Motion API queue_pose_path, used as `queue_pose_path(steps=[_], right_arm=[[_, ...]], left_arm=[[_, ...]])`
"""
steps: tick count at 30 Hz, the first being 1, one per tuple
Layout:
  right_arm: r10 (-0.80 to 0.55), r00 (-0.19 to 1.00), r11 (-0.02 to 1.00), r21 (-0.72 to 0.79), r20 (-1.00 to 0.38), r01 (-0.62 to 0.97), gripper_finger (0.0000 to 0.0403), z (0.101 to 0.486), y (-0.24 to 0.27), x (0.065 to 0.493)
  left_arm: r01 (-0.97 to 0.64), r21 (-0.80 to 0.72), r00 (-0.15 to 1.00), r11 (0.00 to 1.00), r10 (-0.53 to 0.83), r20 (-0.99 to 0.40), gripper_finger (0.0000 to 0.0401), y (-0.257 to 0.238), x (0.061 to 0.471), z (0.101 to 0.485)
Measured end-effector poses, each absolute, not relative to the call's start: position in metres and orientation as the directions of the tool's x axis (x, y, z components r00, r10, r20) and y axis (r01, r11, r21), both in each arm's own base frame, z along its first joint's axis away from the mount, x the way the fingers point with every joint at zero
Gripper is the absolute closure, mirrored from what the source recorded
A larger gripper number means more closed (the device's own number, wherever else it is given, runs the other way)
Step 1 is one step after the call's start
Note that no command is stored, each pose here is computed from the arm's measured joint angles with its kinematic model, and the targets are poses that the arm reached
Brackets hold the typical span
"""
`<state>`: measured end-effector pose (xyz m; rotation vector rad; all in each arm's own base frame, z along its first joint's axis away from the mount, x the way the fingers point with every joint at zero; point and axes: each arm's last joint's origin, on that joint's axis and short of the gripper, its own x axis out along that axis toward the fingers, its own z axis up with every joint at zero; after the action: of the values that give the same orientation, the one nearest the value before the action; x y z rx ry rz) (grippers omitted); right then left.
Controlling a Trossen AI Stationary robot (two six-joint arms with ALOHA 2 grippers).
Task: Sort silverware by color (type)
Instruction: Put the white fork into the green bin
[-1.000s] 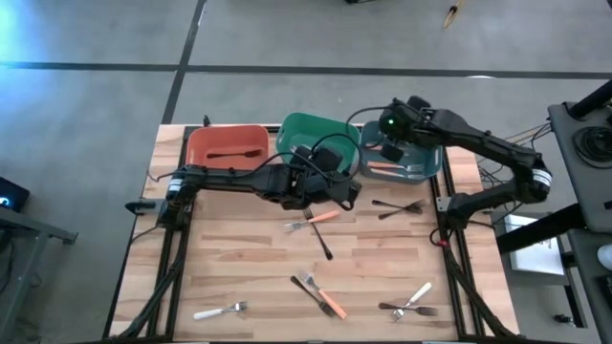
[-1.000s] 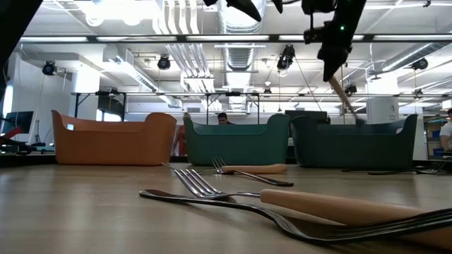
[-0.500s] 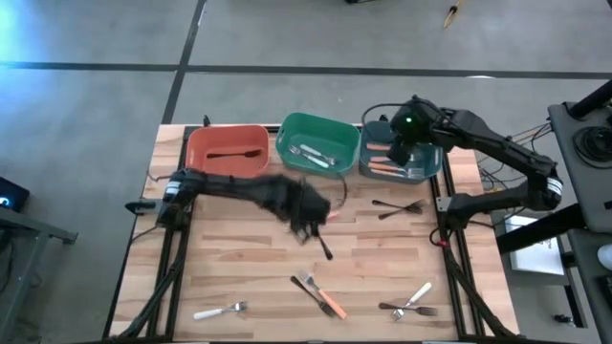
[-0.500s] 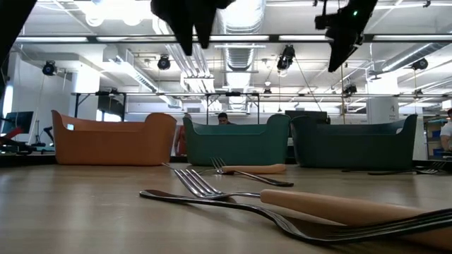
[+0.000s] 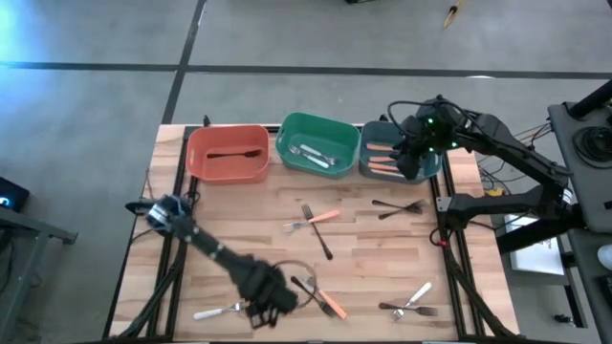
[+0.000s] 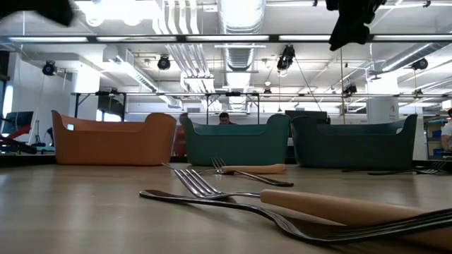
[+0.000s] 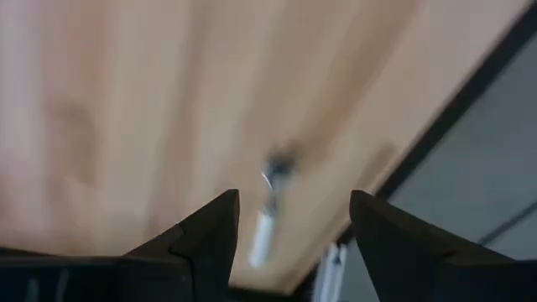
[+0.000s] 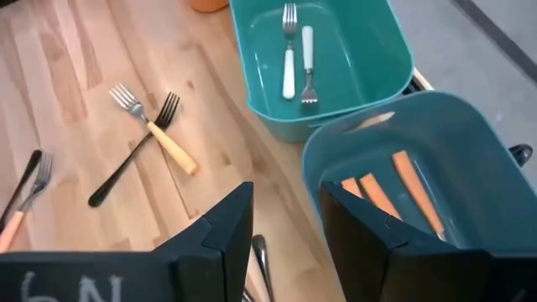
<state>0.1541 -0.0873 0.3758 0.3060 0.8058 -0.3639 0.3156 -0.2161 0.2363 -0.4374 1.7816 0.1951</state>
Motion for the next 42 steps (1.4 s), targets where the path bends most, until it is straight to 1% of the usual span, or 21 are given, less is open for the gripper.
queue_pose_path(steps=[3,8,13,18,22,26,34,36,38,40,42], right_arm=[[-0.191,0.626,0.886,0.142,-0.756,0.441,0.0272,0.375,-0.087,0.153],[-0.166,0.605,0.879,0.162,-0.778,0.449,0.0272,0.372,-0.084,0.153],[-0.152,0.603,0.869,0.186,-0.783,0.459,0.0275,0.371,-0.08,0.154],[-0.137,0.603,0.855,0.214,-0.786,0.472,0.0271,0.371,-0.077,0.156],[-0.12,0.601,0.849,0.233,-0.79,0.475,0.0273,0.371,-0.073,0.157],[-0.101,0.59,0.843,0.246,-0.801,0.478,0.0275,0.37,-0.068,0.157],[-0.073,0.596,0.851,0.262,-0.799,0.456,0.0271,0.37,-0.06,0.161],[-0.071,0.599,0.85,0.266,-0.798,0.455,0.0271,0.37,-0.06,0.161],[-0.072,0.599,0.842,0.273,-0.797,0.465,0.0271,0.37,-0.06,0.161],[-0.073,0.599,0.837,0.278,-0.798,0.472,0.0271,0.37,-0.06,0.162],[-0.074,0.599,0.833,0.28,-0.797,0.476,0.0271,0.37,-0.06,0.161]], left_arm=[[-0.445,-0.106,-0.209,0.889,-0.218,-0.953,0.0197,-0.235,0.303,0.216],[-0.506,-0.148,-0.161,0.85,-0.262,-0.952,0.0221,-0.26,0.288,0.193],[-0.514,-0.054,-0.233,0.856,-0.2,-0.952,0.0243,-0.267,0.263,0.175],[-0.489,0.013,-0.303,0.872,-0.156,-0.94,0.0251,-0.265,0.242,0.16],[-0.484,0.043,-0.324,0.874,-0.134,-0.937,0.0252,-0.256,0.231,0.149],[-0.498,0.053,-0.321,0.866,-0.128,-0.938,0.0252,-0.246,0.222,0.14],[-0.544,-0.01,-0.278,0.839,-0.192,-0.941,0.0255,-0.24,0.214,0.128],[-0.55,-0.011,-0.277,0.835,-0.195,-0.941,0.0265,-0.238,0.213,0.124],[-0.559,-0.012,-0.284,0.829,-0.206,-0.936,0.0285,-0.235,0.215,0.123],[-0.553,-0.024,-0.288,0.833,-0.217,-0.933,0.0315,-0.234,0.216,0.122],[-0.549,-0.031,-0.289,0.835,-0.224,-0.931,0.0356,-0.232,0.218,0.121]])
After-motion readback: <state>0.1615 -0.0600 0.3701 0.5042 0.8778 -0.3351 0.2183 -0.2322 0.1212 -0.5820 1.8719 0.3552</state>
